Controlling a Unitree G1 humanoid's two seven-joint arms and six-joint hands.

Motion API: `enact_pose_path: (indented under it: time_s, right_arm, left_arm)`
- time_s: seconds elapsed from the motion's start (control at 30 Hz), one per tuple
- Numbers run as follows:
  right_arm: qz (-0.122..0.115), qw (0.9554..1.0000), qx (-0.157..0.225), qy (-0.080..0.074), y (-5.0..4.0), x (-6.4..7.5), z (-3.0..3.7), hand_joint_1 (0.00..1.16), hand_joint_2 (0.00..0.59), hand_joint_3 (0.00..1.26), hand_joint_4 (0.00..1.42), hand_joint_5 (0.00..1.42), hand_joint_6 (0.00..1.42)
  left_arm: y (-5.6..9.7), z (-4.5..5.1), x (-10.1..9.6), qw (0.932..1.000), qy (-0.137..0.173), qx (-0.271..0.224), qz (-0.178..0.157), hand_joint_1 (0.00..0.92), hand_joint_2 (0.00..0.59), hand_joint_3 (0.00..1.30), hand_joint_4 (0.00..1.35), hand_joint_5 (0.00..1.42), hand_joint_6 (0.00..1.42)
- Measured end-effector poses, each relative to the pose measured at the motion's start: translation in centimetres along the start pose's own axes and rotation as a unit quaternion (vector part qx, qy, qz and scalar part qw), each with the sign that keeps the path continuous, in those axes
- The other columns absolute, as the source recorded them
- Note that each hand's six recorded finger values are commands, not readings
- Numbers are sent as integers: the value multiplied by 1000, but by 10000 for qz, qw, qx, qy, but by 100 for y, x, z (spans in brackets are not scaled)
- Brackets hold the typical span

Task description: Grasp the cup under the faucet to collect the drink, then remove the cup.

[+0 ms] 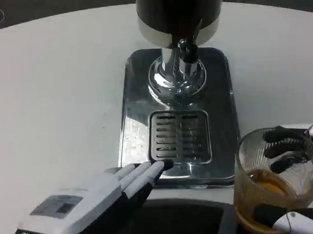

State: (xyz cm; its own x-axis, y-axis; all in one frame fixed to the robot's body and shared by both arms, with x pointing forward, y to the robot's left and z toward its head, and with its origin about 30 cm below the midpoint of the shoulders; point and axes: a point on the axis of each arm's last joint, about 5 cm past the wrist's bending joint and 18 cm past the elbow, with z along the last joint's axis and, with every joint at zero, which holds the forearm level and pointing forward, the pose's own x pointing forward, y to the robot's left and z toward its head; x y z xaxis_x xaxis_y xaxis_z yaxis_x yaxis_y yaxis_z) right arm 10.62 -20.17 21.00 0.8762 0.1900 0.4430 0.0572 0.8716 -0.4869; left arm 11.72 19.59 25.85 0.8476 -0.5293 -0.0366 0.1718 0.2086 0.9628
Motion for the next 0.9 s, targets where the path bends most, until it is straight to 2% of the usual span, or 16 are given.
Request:
enact_pose_path:
  time_s: [0.23, 0.53, 0.9]
  right_arm:
    - [164, 9997, -78, -158, -9, -9, 65, 992, 154, 1004, 1184, 1343, 1424]
    - [230, 9995, -138, -176, -18, -20, 75, 994, 154, 1003, 1183, 1343, 1422]
    - [271, 9993, -192, -181, -33, -20, 77, 994, 154, 1003, 1183, 1343, 1424]
  left_arm:
    - [-28, 30, -62, 9999, 40, 140, 57, 0, 35, 0, 0, 0, 0]
    - [-23, 33, -69, 9993, 130, 296, 170, 0, 35, 0, 0, 0, 0]
    - [-17, 32, -70, 9992, 146, 333, 138, 0, 31, 0, 0, 0, 0]
